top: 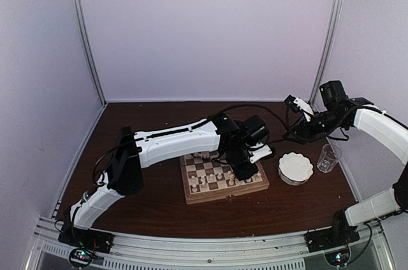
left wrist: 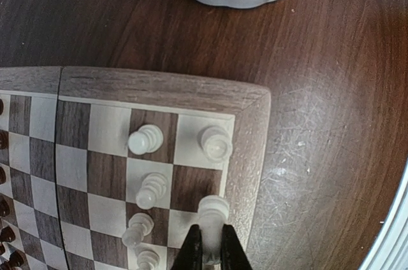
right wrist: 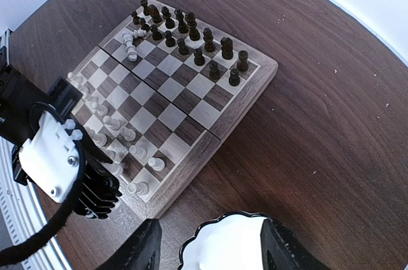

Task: Set up the chess pieces on the board
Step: Place the knight at g1.

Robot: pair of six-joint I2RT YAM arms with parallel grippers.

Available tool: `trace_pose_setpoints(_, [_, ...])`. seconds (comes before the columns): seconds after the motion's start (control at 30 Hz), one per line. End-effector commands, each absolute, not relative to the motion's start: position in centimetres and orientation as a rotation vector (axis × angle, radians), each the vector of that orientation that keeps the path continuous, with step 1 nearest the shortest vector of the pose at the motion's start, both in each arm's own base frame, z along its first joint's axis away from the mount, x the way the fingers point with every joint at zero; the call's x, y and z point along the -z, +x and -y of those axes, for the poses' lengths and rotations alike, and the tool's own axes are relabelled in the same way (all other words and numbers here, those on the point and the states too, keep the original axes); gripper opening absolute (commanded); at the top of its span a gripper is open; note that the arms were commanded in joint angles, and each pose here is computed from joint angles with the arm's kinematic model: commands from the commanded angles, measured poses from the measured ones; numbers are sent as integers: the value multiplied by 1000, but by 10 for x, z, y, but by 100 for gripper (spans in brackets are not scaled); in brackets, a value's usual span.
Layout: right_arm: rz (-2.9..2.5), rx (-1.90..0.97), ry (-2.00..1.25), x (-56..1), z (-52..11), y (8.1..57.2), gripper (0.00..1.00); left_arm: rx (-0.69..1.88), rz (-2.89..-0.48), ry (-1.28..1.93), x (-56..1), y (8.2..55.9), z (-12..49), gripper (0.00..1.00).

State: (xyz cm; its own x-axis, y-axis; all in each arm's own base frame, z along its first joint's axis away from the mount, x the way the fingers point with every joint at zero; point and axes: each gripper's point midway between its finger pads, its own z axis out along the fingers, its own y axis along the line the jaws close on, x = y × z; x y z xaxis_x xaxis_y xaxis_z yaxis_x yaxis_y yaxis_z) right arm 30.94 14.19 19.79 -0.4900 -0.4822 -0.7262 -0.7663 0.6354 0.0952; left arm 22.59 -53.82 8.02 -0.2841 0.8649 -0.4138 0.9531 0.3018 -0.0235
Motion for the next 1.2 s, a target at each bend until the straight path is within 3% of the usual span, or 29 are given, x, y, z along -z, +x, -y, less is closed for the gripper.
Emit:
trace_pose_setpoints(0.0, [-2167, -528, -946, -204, -139, 314, 56, 393, -2250, 1611, -81, 232, 540, 0])
trace_pose_setpoints(1.17, [-2167, -539, -944, -204, -139, 313, 56, 365, -2256, 1593, -65, 241, 541, 0])
